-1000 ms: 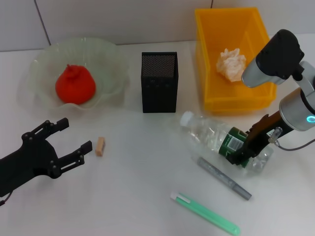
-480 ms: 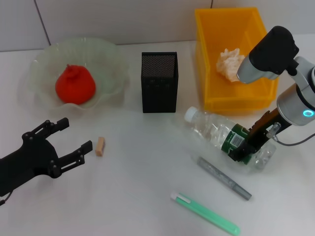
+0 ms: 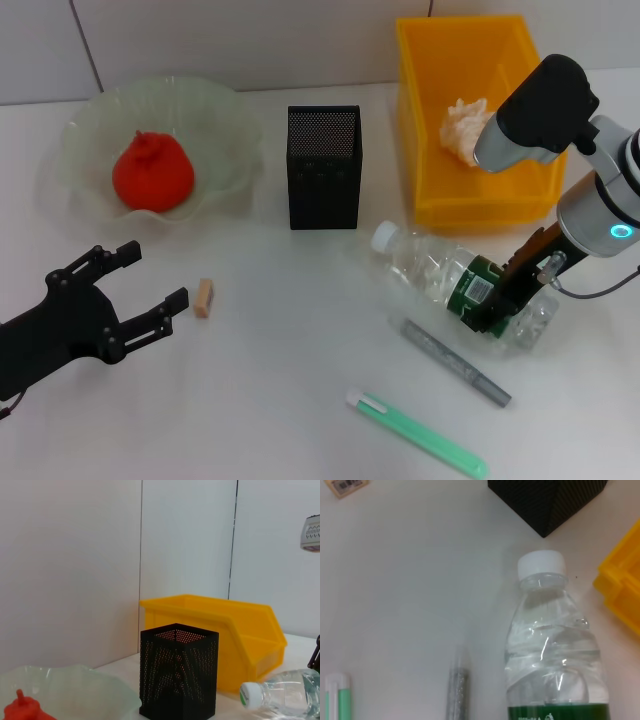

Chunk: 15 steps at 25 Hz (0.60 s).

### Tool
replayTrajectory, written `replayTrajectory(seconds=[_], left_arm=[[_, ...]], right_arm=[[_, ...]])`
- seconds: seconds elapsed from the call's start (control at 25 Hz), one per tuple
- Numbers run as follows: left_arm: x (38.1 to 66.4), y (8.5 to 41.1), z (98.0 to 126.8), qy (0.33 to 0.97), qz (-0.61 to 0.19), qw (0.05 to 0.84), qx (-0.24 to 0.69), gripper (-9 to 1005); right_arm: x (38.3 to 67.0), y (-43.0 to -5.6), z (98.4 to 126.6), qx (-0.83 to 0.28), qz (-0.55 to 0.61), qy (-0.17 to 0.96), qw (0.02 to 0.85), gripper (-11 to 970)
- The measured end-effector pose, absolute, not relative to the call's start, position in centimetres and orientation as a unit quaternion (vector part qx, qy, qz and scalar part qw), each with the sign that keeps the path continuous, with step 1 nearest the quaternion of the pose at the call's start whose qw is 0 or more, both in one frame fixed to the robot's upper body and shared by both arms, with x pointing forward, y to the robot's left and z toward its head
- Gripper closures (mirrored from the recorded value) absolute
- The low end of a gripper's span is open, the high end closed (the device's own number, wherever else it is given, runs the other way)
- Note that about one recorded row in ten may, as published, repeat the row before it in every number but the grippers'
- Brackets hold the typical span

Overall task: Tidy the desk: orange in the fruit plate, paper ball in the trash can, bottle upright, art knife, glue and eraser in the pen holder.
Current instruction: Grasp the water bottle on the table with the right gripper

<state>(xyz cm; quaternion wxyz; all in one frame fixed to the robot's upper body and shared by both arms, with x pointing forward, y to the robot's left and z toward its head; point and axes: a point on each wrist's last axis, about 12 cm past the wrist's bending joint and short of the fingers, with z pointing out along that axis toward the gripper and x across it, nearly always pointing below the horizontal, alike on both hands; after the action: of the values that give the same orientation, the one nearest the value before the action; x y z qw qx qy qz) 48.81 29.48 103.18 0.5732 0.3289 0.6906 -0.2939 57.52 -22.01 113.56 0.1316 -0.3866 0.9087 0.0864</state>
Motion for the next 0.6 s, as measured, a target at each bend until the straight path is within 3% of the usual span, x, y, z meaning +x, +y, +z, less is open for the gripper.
replayTrajectory(seconds=[0.48,0.6], left_arm=[[48.81,29.48,103.18,0.691,-0.294,0.573,0.329,140],[48.81,29.48,103.18,0.691,-0.294,0.573,0.329,140]], right_arm=[[57.45,-21.87,113.86,-0.391,0.084,0.906,0.137,194],[57.47,-21.84,113.9,-0.392,0.083,0.907,0.134,149]])
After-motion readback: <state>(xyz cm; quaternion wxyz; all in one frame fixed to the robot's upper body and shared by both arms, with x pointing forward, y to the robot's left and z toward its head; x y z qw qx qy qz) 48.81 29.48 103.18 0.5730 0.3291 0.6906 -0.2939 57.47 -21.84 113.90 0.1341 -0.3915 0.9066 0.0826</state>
